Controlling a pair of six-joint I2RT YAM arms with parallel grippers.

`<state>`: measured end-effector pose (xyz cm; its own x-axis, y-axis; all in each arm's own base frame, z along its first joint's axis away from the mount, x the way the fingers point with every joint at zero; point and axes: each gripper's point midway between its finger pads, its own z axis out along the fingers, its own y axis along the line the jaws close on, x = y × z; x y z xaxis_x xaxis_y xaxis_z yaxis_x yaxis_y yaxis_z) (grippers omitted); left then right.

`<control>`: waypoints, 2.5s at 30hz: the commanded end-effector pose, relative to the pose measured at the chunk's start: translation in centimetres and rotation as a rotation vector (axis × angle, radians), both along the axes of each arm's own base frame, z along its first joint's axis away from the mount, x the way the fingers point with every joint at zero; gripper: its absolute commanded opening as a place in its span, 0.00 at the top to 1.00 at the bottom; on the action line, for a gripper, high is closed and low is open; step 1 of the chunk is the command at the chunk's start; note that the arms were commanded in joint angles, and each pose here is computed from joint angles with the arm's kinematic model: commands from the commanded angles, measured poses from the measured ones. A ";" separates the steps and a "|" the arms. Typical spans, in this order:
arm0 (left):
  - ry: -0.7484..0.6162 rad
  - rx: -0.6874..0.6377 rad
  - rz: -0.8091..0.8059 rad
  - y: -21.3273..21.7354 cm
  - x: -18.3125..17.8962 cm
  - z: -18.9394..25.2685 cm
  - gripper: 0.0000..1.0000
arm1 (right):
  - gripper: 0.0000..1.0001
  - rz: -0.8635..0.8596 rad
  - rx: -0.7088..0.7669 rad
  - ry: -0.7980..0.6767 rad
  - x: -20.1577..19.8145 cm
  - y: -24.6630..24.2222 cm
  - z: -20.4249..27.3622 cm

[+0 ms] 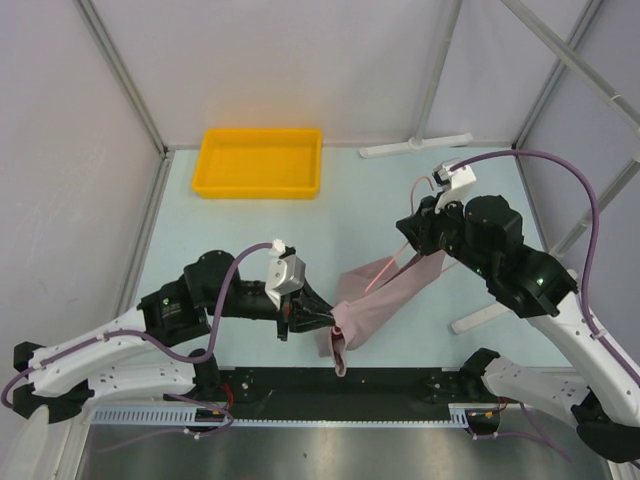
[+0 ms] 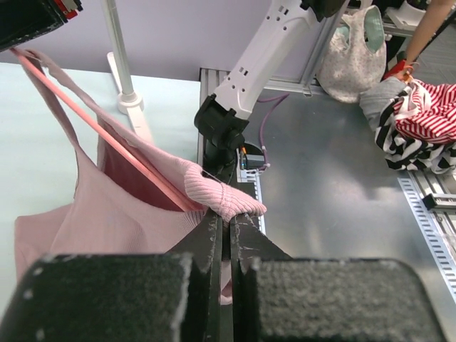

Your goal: Remove the tank top from the hanger

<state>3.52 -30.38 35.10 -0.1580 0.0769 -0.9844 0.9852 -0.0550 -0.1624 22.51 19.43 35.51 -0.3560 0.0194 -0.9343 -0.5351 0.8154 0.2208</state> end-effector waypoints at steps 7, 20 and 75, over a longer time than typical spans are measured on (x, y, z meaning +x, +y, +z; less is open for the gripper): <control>0.009 -0.044 0.044 1.1 0.1 0.9 1.00 | 1.00 -0.321 0.102 -0.082 1.7 -5.7 2.5; 0.069 -0.028 0.162 0.6 2.0 -1.1 1.00 | 1.00 -0.367 0.472 -0.049 1.0 -5.2 5.4; 0.237 -0.207 0.388 5.0 7.4 7.4 0.00 | 1.00 -0.235 0.117 -0.031 -0.4 -5.3 0.9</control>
